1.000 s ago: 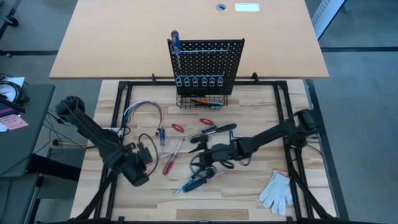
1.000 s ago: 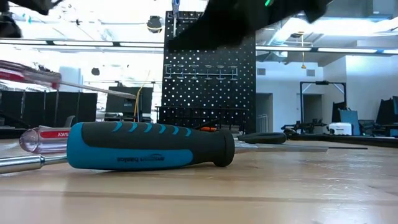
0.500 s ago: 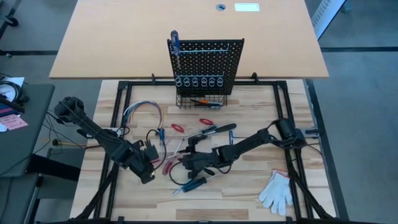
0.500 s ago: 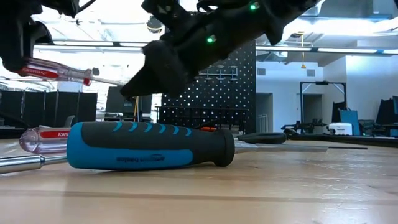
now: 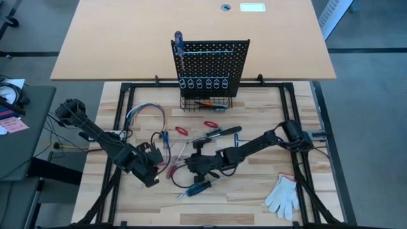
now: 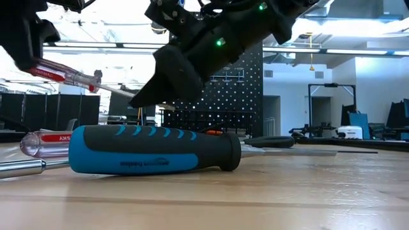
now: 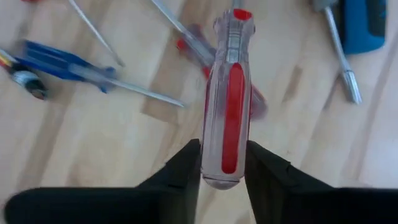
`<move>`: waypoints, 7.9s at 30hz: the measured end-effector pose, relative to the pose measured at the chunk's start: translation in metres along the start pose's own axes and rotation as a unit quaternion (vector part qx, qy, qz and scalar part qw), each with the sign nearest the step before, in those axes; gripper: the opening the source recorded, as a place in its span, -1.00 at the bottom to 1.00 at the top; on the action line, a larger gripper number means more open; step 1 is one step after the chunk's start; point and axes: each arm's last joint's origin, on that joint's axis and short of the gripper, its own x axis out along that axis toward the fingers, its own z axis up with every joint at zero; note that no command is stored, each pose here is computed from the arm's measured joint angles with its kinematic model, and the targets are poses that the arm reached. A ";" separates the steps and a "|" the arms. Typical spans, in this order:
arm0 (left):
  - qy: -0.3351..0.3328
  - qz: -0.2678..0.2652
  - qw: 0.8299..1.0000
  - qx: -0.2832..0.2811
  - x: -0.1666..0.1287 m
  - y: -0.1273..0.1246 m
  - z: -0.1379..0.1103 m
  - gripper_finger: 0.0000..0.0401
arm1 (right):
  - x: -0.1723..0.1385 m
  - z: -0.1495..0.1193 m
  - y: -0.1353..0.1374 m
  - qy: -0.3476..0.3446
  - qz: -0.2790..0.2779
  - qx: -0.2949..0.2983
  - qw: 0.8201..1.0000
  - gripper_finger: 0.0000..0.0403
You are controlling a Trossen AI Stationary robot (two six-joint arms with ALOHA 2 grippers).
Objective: Hang tools onto peg board
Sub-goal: Hang the bottom red screwdriver on the pegboard
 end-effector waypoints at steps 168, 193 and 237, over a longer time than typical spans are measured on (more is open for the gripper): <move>-0.433 0.044 0.876 0.210 0.056 0.015 0.157 -0.98 | -0.226 0.029 -0.089 -0.274 -0.059 0.107 0.954 -0.51; -0.580 0.175 0.795 -0.015 -0.076 0.136 0.200 -1.00 | -0.296 0.033 -0.088 -0.289 -0.149 0.074 0.943 0.37; -0.505 0.288 0.800 -0.151 -0.040 0.203 0.229 -1.00 | -0.300 0.034 -0.082 -0.296 -0.134 0.070 0.943 0.37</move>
